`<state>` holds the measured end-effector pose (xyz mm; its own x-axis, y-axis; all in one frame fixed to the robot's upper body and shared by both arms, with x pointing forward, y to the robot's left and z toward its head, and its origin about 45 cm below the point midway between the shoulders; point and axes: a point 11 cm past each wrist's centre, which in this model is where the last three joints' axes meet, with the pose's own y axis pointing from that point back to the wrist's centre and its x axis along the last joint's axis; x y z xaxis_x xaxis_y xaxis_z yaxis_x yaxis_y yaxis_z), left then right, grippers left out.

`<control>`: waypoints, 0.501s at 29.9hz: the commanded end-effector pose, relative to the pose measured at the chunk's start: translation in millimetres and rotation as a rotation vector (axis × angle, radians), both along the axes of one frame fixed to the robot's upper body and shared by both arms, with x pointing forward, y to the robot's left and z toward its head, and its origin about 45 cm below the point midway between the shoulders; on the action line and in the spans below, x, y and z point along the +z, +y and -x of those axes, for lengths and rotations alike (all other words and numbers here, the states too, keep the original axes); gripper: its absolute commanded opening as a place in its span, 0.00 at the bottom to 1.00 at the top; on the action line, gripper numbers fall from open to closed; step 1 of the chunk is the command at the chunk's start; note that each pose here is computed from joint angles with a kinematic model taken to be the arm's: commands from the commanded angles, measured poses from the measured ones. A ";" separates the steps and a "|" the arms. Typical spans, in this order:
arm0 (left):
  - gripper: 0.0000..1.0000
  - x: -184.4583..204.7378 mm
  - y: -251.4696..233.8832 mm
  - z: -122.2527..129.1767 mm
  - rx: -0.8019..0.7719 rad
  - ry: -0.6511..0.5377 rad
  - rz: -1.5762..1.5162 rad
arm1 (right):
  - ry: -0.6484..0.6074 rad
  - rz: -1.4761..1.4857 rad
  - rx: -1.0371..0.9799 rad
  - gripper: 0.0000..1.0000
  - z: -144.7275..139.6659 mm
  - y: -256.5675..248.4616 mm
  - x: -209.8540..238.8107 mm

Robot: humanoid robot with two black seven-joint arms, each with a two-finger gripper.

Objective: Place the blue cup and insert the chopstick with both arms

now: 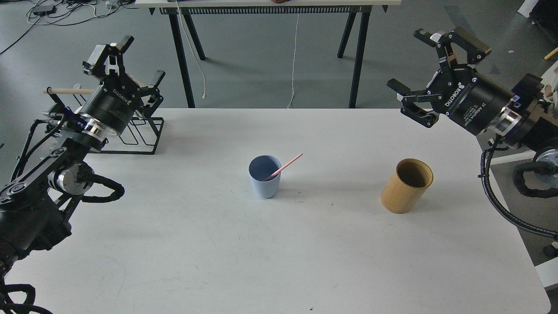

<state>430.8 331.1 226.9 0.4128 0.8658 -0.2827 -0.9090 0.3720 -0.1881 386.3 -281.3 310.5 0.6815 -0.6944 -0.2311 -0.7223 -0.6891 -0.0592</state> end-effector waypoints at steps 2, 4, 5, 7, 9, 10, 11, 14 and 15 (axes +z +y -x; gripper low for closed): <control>0.99 -13.8 1.6 7.4 0.006 0.029 0.005 | 0.028 -0.056 -0.065 0.98 -17.5 -1.5 -10.3; 0.99 -12.5 4.1 7.3 0.011 0.027 0.003 | 0.060 -0.113 -0.102 0.98 -23.2 -2.1 -15.3; 0.99 -11.3 5.5 7.0 0.014 0.024 0.004 | 0.078 -0.133 -0.107 0.98 -22.6 0.2 -20.0; 0.99 -8.1 9.5 6.2 0.025 0.016 0.007 | 0.087 -0.135 -0.111 0.98 -21.3 -0.8 -24.7; 0.99 -4.1 15.1 5.5 0.037 0.007 0.008 | 0.090 -0.146 -0.107 0.98 -19.8 -1.1 -25.3; 0.99 -2.6 16.8 5.2 0.042 0.003 0.010 | 0.090 -0.153 -0.107 0.98 -19.6 -0.6 -25.1; 0.99 -1.6 17.6 4.9 0.045 0.001 0.012 | 0.087 -0.159 -0.111 0.98 -19.6 -1.5 -24.1; 0.99 -0.7 18.8 4.8 0.048 -0.001 0.012 | 0.083 -0.178 -0.123 0.98 -19.6 -3.3 -23.4; 0.99 -0.1 18.6 4.4 0.047 -0.003 0.012 | 0.081 -0.190 -0.129 0.98 -19.6 -4.7 -22.7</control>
<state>425.9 349.0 225.4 0.3728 0.8804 -0.2931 -0.9250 0.3279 -0.1919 406.2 -283.7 287.0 0.5720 -0.7144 -0.4030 -0.8038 -0.5863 -0.1014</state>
